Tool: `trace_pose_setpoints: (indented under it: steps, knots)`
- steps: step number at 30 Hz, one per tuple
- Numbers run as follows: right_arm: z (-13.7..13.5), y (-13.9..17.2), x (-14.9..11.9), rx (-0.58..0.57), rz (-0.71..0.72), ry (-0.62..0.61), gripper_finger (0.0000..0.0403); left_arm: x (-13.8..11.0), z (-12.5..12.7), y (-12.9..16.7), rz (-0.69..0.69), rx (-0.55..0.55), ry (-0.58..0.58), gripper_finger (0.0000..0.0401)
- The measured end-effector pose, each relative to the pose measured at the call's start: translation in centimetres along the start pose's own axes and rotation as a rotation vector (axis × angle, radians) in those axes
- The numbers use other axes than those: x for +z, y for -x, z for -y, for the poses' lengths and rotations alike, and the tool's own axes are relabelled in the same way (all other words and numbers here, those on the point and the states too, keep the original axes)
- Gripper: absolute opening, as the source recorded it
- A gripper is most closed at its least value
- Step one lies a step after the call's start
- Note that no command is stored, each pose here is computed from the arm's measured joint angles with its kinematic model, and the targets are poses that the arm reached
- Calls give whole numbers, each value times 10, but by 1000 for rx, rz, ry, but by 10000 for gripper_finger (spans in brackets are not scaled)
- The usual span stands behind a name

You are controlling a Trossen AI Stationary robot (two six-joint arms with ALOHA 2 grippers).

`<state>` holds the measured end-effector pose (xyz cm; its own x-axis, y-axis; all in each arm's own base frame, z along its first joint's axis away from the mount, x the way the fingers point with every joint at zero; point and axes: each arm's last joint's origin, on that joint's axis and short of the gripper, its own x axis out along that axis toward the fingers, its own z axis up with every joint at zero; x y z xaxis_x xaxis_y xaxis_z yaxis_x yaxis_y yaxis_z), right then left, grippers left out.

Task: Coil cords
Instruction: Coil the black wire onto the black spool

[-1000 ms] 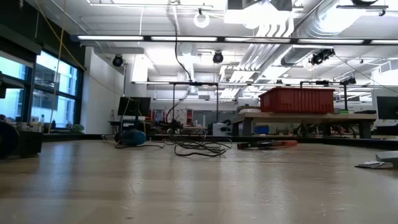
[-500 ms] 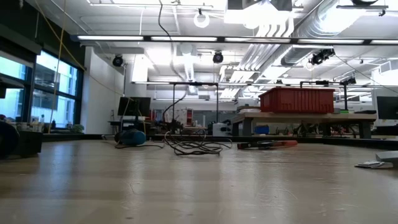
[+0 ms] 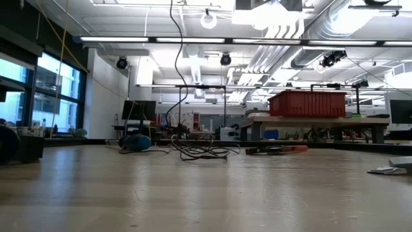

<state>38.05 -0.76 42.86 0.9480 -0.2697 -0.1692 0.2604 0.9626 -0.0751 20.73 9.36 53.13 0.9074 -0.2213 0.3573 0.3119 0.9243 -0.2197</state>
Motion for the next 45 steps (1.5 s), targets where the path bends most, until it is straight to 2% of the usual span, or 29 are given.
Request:
trace_pose_setpoints:
  steps: [9, 18, 24, 29, 32, 39, 45]
  knots:
    - [6, -31, -15, 33, 19, -82, 181, -5, 0, -4, -17, 18, -32, 0]
    - [18, -42, -22, -21, -1, -131, 174, -5, 0, -4, -18, 21, -37, 0]
    - [14, -41, -22, -17, 3, -127, 104, -6, -1, -4, -21, 23, -50, 0]
    - [8, -40, -22, -14, 3, -108, 13, -6, -3, -2, -32, 36, -46, 0]
    - [1, -34, -20, -46, -3, -93, 4, -5, -5, 1, -36, 54, -46, 0]
    - [-15, 3, -6, 14, -52, -74, 1, 1, -2, 23, -90, 160, -9, 0]
    - [-24, 41, 12, 67, -28, -71, 1, -2, 5, 38, -141, 276, 48, 0]
